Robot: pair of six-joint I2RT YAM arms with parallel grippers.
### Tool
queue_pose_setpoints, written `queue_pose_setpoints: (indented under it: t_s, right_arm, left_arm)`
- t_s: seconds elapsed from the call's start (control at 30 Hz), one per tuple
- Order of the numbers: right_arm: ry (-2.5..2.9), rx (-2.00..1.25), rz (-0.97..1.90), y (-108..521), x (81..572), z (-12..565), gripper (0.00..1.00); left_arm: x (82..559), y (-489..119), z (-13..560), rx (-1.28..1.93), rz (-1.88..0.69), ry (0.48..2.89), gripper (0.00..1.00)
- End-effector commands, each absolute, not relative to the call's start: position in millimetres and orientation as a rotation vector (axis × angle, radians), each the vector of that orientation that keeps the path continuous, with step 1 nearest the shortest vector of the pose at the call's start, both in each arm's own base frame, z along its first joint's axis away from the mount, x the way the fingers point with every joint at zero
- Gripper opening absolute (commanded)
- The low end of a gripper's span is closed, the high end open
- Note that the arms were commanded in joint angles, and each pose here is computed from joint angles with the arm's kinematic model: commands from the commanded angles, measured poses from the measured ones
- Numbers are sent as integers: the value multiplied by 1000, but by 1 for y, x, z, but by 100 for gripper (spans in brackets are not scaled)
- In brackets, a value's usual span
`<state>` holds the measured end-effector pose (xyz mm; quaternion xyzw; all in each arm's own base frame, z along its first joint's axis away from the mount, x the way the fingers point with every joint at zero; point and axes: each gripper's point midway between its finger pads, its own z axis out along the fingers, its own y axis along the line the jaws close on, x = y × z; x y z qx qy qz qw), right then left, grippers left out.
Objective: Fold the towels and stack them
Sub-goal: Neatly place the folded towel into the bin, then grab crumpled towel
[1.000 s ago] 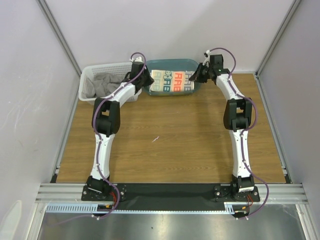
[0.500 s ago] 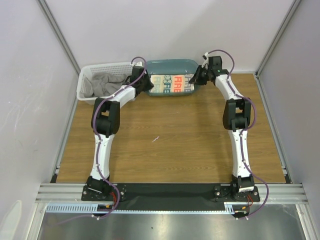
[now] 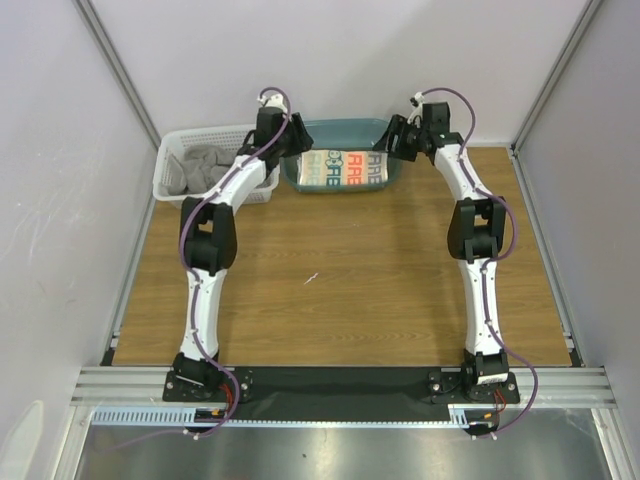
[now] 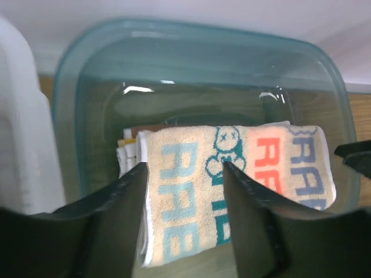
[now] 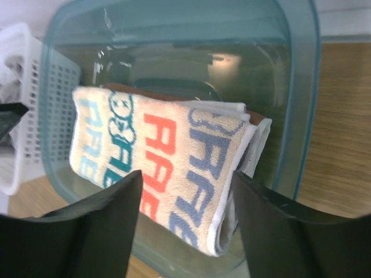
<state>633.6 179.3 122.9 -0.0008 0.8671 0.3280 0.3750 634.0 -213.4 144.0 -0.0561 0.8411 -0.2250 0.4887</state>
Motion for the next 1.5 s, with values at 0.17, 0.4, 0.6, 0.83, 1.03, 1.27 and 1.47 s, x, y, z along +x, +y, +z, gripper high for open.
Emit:
queue_pose_setpoints:
  t_s: [0.17, 0.4, 0.6, 0.83, 1.03, 1.27, 1.47]
  right_arm:
    - [1861, -66, 711, 142, 621, 321, 79]
    - [1925, 53, 669, 111, 600, 306, 77]
    - [2035, 124, 594, 96, 578, 273, 81]
    - [2074, 226, 508, 80, 567, 254, 86]
    - [2089, 296, 481, 74, 562, 246, 88]
    - [2079, 313, 476, 72, 563, 254, 87]
    - [2049, 303, 504, 76, 563, 267, 86]
  left_arm:
    - [612, -118, 314, -187, -264, 1825, 81]
    - [587, 1, 260, -449, -92, 2017, 80]
    - [587, 48, 217, -534, 40, 2084, 86]
    - [600, 50, 146, -553, 22, 2203, 86]
    - [608, 47, 99, -552, -6, 2269, 82]
    - [623, 40, 91, -537, -71, 2246, 25]
    - [632, 45, 176, -466, -58, 2092, 0]
